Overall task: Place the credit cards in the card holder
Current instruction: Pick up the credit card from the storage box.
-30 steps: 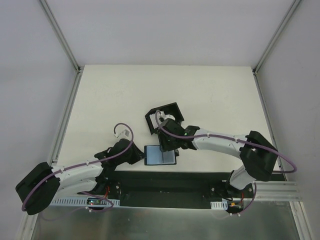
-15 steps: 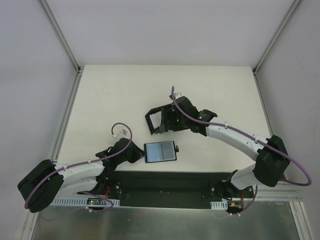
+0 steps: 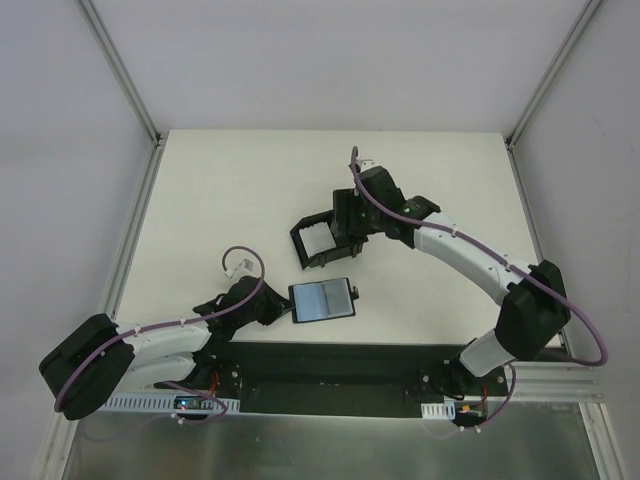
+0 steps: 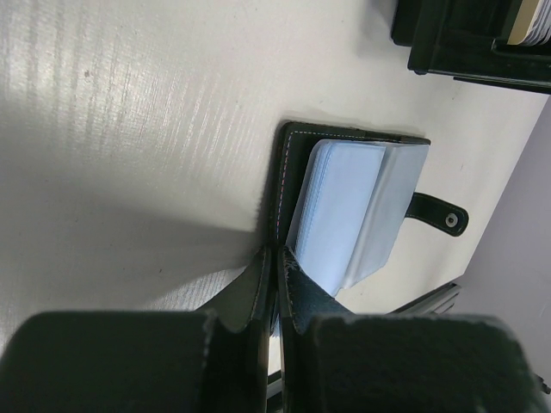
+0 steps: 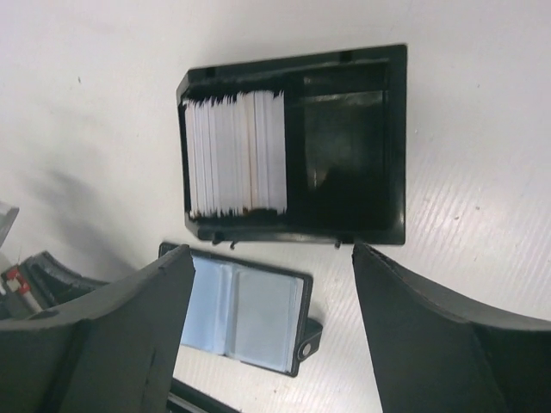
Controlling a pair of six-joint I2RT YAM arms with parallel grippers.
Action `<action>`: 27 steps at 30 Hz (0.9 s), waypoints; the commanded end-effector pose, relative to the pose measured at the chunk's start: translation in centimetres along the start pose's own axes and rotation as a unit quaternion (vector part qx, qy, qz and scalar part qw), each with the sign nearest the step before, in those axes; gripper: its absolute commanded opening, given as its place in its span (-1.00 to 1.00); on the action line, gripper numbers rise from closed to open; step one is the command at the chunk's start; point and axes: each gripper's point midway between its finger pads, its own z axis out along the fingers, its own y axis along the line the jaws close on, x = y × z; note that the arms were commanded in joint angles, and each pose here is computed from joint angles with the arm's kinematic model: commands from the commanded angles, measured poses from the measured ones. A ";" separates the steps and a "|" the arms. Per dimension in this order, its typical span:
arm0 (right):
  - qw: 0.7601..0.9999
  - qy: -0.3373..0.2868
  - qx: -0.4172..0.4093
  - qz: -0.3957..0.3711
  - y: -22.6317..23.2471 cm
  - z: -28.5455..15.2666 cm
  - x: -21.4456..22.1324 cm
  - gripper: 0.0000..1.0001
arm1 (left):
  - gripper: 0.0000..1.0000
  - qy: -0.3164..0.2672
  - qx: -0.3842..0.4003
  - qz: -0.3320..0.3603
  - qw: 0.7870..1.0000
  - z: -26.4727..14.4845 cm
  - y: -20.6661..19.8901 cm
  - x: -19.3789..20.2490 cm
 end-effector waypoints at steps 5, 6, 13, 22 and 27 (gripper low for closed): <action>0.998 0.028 -0.062 0.006 1.5 2.7 -2.5 0.42 | -1.00 -0.013 -0.042 -0.002 0.999 0.0 2.8 -0.4; 0.997 0.033 -0.064 0.008 1.4 3.3 -2.5 0.41 | -1.00 -0.014 -0.041 -0.002 0.999 0.0 2.8 -0.4; 0.995 0.073 -0.064 0.028 0.7 7.4 -1.8 0.32 | -1.00 -0.022 -0.040 -0.015 0.999 0.3 2.6 -0.7; 0.991 0.102 -0.081 0.036 0.3 10.1 -0.8 0.35 | -1.00 -0.007 -0.035 -0.009 0.999 0.6 2.3 -0.2; 0.988 0.119 -0.087 0.040 0.4 11.2 0.0 0.37 | -1.00 -0.005 -0.036 -0.001 0.999 0.7 2.1 -0.1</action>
